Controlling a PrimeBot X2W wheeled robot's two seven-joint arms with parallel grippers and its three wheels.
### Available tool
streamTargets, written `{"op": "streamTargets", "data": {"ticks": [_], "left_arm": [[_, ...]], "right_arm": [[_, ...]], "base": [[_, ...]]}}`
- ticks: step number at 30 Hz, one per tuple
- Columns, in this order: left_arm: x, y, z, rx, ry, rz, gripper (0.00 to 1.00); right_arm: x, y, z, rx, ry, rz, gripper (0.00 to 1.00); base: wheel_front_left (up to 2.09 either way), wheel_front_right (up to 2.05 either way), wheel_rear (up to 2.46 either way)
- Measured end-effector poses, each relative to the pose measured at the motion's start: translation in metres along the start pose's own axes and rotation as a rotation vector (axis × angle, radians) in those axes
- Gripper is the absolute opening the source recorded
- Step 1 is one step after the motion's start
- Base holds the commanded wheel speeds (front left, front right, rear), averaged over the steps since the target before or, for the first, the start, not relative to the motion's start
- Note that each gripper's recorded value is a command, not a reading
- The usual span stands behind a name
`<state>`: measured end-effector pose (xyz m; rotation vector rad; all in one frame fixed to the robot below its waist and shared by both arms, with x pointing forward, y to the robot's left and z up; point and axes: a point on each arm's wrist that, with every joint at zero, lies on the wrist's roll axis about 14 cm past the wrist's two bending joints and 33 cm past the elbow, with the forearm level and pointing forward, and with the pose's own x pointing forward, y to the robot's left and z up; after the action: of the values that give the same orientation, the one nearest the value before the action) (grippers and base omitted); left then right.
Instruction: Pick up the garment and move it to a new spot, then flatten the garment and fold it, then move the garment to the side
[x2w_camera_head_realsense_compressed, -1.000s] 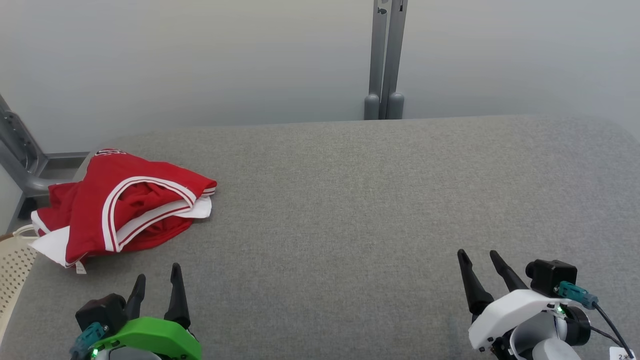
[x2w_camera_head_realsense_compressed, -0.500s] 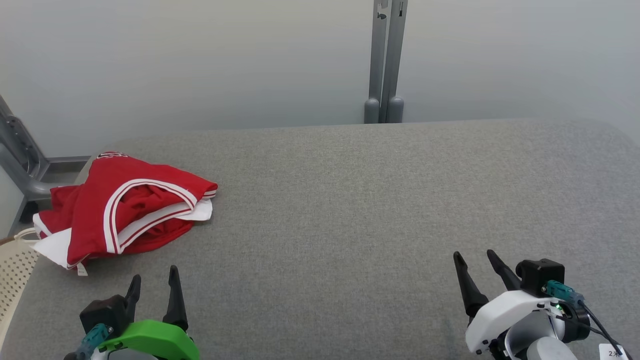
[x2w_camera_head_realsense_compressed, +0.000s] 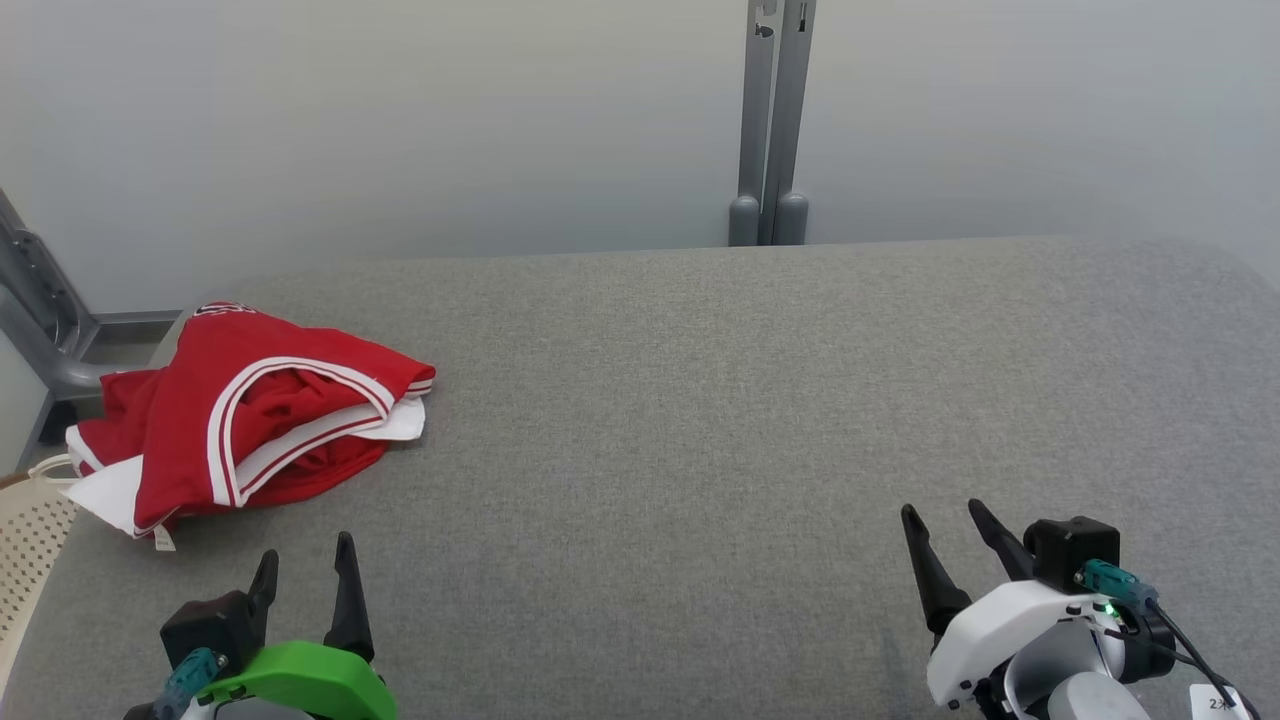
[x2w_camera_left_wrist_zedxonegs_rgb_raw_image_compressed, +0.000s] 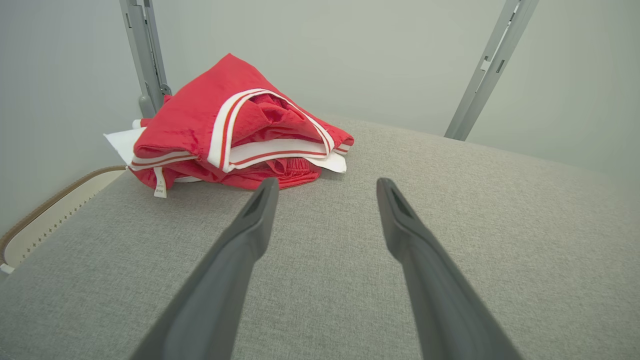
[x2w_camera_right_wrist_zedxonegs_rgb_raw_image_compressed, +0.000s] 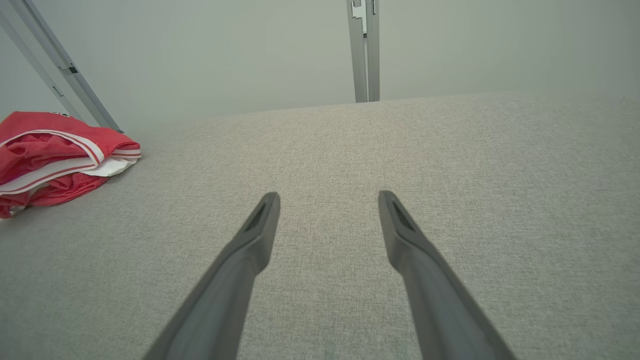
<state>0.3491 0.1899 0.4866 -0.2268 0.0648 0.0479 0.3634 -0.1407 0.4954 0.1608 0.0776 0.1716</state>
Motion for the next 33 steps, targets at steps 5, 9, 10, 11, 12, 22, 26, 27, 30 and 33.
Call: {"op": "streamTargets", "data": {"ticks": [5,9,10,11,12,22,26,27,30,33], "left_arm": [[0.000,0.001,0.000,0.002,0.000,0.002,1.00],[-0.001,0.001,-0.001,0.005,0.003,0.005,1.00],[-0.001,0.002,-0.001,0.005,0.003,0.007,1.00],[-0.001,0.003,-0.001,0.005,0.003,0.008,1.00],[-0.002,0.004,-0.001,0.004,0.003,0.012,1.00],[-0.014,0.025,0.001,-0.002,-0.004,0.073,1.00],[-0.023,0.041,0.004,-0.002,-0.012,0.119,1.00],[-0.026,0.044,0.005,-0.003,-0.015,0.129,1.00],[-0.034,0.057,0.007,-0.004,-0.019,0.169,1.00],[-0.043,0.070,0.009,-0.003,-0.026,0.208,1.00]], "right_arm": [[0.001,0.001,0.000,0.003,0.000,0.002,1.00],[0.001,0.001,0.000,0.002,0.000,0.004,1.00],[0.002,0.002,0.000,0.003,0.000,0.005,1.00],[0.002,0.002,0.000,0.003,-0.002,0.006,1.00],[0.003,0.002,0.000,0.002,-0.002,0.008,1.00],[0.016,0.022,0.000,-0.004,-0.005,0.068,1.00],[0.023,0.039,0.001,-0.001,-0.012,0.118,1.00],[0.025,0.043,0.001,-0.002,-0.010,0.132,1.00],[0.030,0.059,0.000,-0.003,-0.009,0.176,1.00],[0.036,0.072,0.000,-0.014,-0.013,0.216,1.00]], "base": [[0.00,0.00,0.00],[0.00,0.00,0.00],[0.00,0.00,0.00],[0.00,0.00,0.00],[0.00,0.00,0.00],[0.00,0.00,0.00],[0.00,0.00,0.00],[0.00,0.00,0.00],[0.00,0.00,0.00],[0.00,0.00,0.00]]}}
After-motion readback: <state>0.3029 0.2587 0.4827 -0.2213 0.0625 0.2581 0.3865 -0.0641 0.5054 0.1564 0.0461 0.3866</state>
